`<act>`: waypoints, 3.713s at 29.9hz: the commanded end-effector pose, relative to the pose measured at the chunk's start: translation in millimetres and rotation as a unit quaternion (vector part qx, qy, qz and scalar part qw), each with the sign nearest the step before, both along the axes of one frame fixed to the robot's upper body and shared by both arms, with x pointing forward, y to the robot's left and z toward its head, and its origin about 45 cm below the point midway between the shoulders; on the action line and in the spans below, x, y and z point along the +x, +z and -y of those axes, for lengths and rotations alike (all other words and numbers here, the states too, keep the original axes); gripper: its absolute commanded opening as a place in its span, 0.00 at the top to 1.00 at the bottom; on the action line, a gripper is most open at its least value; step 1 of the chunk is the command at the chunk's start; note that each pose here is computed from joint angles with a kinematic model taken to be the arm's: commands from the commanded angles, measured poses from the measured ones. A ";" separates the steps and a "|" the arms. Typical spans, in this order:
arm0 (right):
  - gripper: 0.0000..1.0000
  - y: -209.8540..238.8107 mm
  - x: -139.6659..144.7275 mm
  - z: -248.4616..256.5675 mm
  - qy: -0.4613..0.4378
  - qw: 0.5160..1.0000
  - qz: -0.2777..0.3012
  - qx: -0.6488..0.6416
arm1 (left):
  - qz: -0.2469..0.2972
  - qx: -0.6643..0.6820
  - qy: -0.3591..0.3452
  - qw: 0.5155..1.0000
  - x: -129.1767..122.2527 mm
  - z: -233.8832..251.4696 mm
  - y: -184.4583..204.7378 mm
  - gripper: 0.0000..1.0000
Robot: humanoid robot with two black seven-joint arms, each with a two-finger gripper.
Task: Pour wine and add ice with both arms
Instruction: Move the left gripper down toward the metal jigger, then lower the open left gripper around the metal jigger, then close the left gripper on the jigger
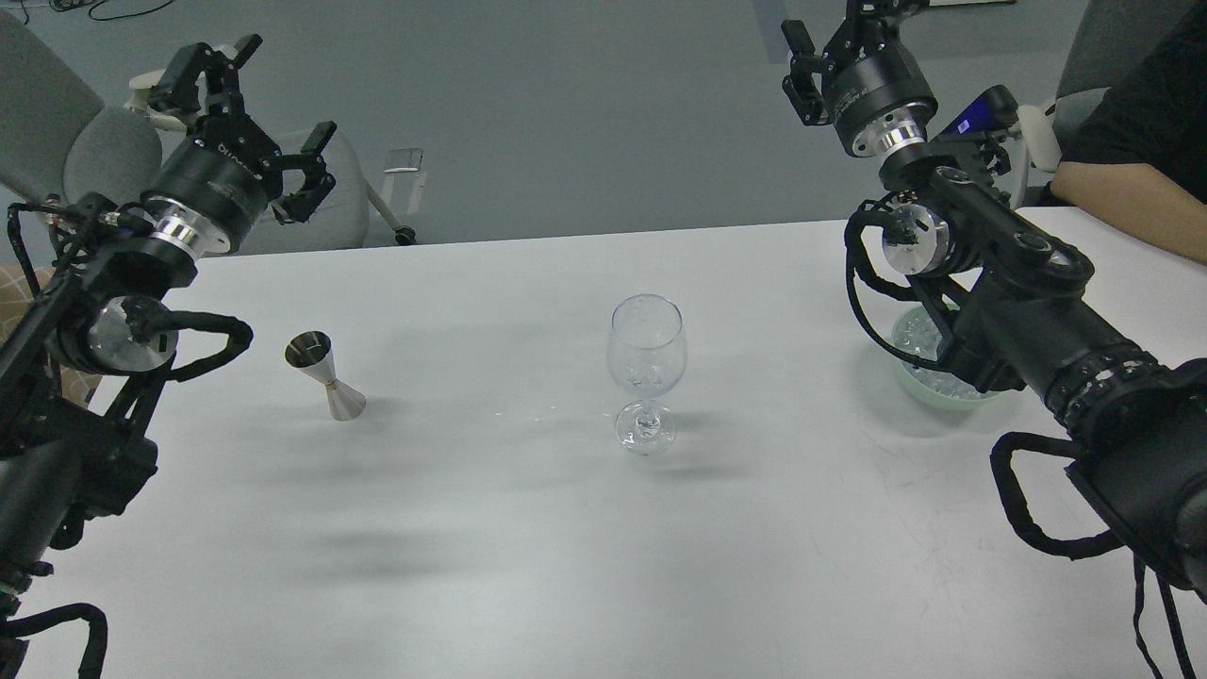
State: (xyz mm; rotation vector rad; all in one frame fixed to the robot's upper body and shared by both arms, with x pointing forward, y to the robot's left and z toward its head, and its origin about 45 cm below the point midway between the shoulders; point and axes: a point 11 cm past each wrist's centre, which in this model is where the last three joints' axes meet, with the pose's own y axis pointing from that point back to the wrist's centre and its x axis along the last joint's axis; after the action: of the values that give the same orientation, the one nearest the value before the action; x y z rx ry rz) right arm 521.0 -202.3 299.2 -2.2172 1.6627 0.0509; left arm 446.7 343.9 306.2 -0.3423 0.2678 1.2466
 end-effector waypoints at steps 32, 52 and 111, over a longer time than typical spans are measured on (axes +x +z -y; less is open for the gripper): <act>0.00 -6.0 -1.0 -3.3 -0.002 1.000 -0.007 0.000 | -0.196 -0.377 0.131 0.895 -210.4 -43.0 -101.5 0.01; 0.00 -11.9 -2.4 -1.3 -0.006 1.000 -0.013 -0.002 | -0.249 -0.473 0.178 0.827 -220.0 -17.0 -177.8 0.00; 0.00 -25.6 -6.7 -0.9 -0.007 1.000 -0.025 -0.004 | -0.247 -0.475 0.147 0.832 -103.8 -10.0 -214.1 0.38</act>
State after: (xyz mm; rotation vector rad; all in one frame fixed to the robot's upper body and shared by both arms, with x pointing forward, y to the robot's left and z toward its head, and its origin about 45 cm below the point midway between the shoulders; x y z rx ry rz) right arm 514.5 -201.2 274.3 -2.2265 1.7062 0.0971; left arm 342.4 351.9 91.9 -0.9314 1.3590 1.4069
